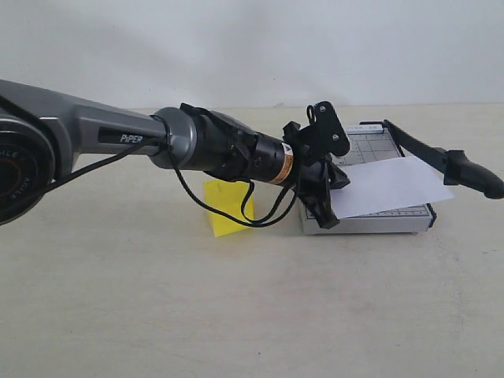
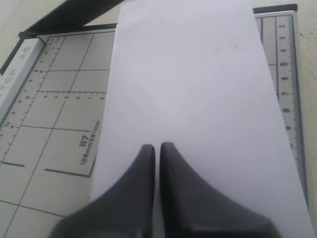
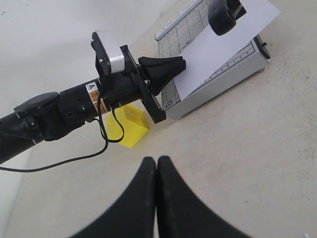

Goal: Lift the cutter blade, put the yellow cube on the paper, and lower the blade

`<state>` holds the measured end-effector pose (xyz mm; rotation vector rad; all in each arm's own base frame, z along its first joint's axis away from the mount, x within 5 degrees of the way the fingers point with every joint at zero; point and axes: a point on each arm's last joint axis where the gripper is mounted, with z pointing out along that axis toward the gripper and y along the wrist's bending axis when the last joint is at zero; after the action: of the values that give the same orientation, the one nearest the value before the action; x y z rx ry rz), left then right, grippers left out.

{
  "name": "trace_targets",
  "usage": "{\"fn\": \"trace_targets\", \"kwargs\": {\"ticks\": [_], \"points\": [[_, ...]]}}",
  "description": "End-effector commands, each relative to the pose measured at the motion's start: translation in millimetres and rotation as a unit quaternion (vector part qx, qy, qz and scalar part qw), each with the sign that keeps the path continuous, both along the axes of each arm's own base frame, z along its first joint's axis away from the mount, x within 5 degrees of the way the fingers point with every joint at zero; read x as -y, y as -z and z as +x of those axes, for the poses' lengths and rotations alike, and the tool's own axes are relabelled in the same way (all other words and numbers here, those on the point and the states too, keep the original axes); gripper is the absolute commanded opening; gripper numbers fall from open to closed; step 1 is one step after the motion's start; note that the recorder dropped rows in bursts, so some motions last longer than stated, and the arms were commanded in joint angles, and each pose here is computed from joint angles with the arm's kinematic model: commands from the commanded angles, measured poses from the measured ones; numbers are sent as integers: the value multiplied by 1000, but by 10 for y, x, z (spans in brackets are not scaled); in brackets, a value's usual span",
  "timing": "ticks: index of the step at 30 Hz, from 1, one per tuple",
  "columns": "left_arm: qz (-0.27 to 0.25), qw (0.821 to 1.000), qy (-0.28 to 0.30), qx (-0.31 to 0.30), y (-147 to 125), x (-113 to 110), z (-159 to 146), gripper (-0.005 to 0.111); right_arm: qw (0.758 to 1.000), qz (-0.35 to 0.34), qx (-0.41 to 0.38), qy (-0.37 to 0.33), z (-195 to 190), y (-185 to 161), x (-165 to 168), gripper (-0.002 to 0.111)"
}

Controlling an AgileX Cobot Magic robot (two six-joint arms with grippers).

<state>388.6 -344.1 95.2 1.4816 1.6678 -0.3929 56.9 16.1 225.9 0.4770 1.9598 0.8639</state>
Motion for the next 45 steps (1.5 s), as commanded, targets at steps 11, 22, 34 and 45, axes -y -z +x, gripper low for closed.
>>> {"fn": "trace_targets", "kwargs": {"ticks": [11, 22, 34, 45], "points": [[-13, 1000, 12, -2, 132, 77, 18, 5, 1000, -9, 8, 0, 1, 1, 7, 0], [-30, 999, 33, -2, 41, 117, 1, 5, 1000, -9, 8, 0, 1, 1, 7, 0], [-48, 998, 38, 31, -321, 117, 13, 5, 1000, -8, 7, 0, 1, 1, 7, 0], [-120, 991, -55, -13, -1030, -13, 50, 39, 1000, -8, 7, 0, 1, 1, 7, 0]]}}
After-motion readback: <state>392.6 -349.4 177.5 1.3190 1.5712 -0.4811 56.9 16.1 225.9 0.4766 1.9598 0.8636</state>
